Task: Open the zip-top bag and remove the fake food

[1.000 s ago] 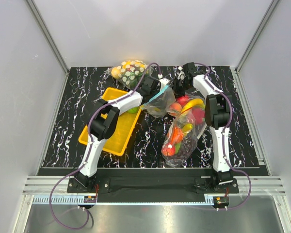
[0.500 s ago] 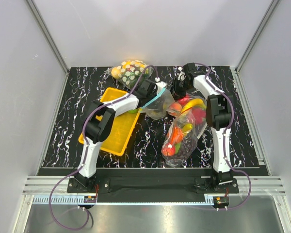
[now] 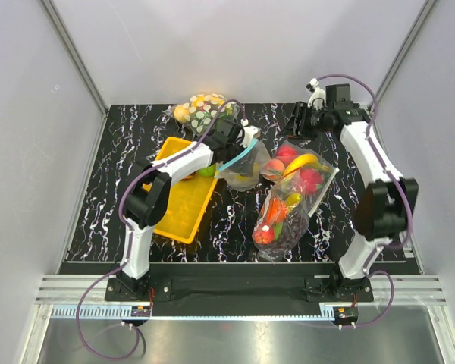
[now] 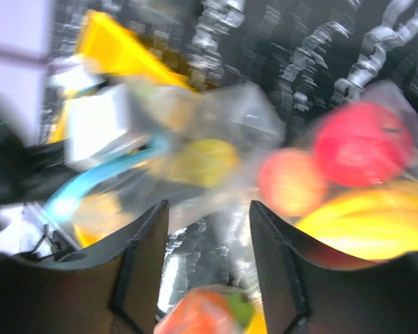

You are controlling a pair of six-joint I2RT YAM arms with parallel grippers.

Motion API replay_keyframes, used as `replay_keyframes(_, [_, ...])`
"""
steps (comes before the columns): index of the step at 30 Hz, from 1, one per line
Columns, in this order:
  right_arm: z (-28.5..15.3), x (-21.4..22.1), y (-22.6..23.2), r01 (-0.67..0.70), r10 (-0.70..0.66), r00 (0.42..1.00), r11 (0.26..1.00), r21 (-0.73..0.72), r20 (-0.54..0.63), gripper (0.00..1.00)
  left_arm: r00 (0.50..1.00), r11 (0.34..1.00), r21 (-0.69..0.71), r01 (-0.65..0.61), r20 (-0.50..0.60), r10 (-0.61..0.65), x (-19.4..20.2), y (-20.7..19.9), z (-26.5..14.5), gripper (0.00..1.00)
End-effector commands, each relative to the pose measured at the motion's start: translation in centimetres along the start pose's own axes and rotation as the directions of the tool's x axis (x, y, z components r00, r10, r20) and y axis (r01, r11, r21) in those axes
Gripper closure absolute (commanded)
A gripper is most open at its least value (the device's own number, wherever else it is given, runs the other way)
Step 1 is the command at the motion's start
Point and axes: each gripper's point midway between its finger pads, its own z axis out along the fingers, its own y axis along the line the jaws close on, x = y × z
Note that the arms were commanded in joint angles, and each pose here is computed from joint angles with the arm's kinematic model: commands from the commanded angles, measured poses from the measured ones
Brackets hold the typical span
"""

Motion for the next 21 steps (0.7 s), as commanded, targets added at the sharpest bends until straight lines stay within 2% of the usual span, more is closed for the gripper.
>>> replay_keyframes(1, [-3.8, -1.9, 5.9, 0.124, -0.101, 0.984, 0.98, -0.156, 0.146, 0.42, 0.997, 1.0, 0.023, -0.01, 0.078, 0.008, -3.6, -1.5, -4.0, 0.99])
replay_keyframes(5, [-4.8, -0.9, 9.2, 0.153, -0.119, 0.98, 0.964, -0.219, 0.16, 0.36, 0.997, 1.0, 0.023, -0.002, 0.077, 0.0, -3.5, -1.9, -4.9, 0.99])
replay_keyframes(9, [-3.7, 0.3, 12.1, 0.187, -0.154, 0.977, 0.951, -0.244, 0.146, 0.3, 0.997, 1.0, 0.027, 0.013, 0.073, -0.015, -3.3, -2.2, -5.5, 0.99])
replay_keyframes(13, [-2.6, 0.9, 13.7, 0.219, -0.189, 0.972, 0.945, -0.243, 0.14, 0.3, 0.997, 0.999, 0.026, 0.021, 0.071, -0.022, -3.2, -2.3, -5.6, 0.99])
replay_keyframes(21, [-0.3, 3.2, 12.5, 0.213, -0.206, 0.977, 0.964, -0.16, 0.057, 0.3, 0.995, 1.0, 0.004, 0.013, 0.099, -0.014, -4.1, -2.5, -7.0, 1.0])
